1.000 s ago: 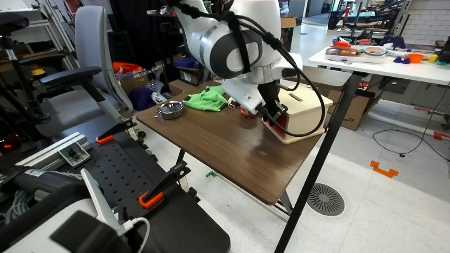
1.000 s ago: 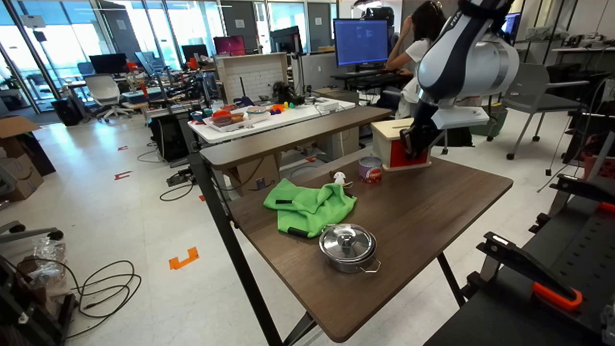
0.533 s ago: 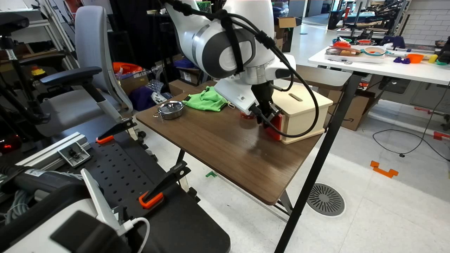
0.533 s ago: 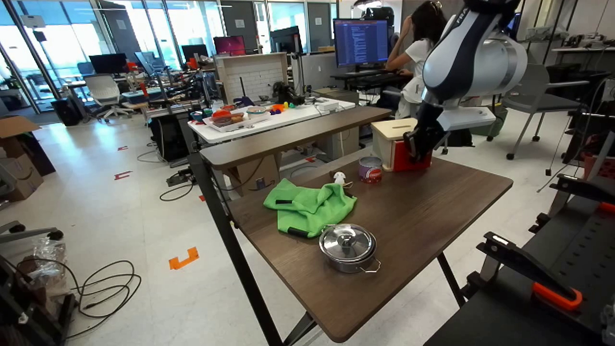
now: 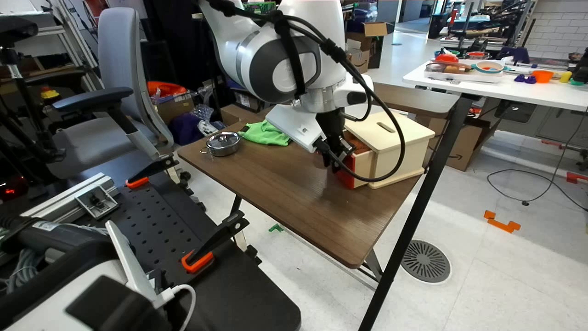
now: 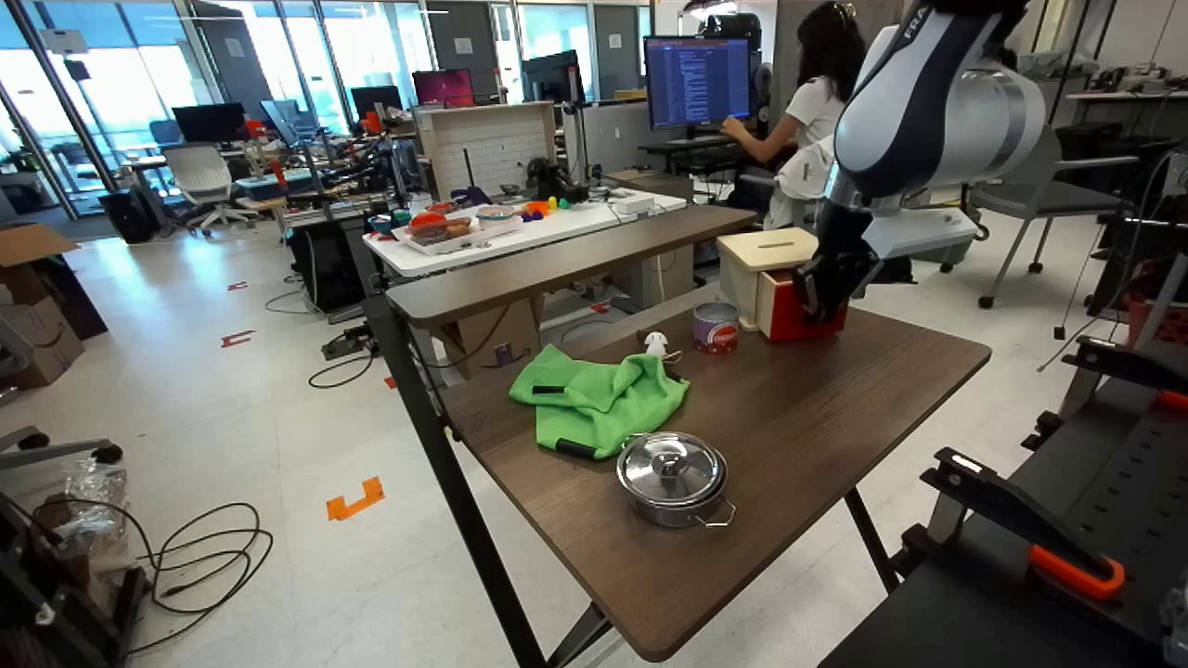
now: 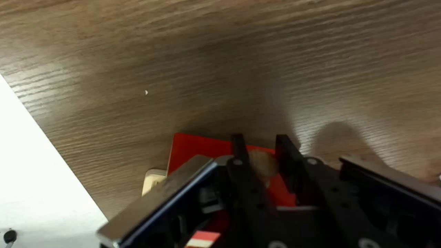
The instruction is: Open the drawer
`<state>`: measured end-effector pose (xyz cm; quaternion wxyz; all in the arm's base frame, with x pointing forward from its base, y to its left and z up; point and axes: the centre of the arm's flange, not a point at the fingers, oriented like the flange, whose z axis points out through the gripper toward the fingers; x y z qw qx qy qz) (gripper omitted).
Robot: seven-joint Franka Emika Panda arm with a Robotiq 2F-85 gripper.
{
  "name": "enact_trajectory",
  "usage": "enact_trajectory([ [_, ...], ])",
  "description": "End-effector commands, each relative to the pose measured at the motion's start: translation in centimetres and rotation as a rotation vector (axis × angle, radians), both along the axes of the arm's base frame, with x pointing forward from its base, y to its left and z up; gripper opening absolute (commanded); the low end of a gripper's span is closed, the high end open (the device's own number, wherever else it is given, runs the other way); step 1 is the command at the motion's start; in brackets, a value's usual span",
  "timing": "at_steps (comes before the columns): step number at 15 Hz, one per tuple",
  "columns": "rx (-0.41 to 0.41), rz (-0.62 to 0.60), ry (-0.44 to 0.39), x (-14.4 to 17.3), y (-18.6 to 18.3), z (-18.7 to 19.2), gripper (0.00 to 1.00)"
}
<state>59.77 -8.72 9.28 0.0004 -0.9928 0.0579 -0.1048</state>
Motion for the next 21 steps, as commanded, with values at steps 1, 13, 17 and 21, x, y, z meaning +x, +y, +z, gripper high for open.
enact_trajectory([
  [1,-0.023,0.034,0.067,-3.3,0.5,-1.3,0.07],
  [13,-0.028,0.051,0.117,-4.8,1.0,-1.3,0.07],
  [17,-0.03,0.052,0.173,-5.4,1.2,-1.8,0.59],
  [21,-0.022,0.055,0.299,-7.4,1.4,-2.5,0.87],
])
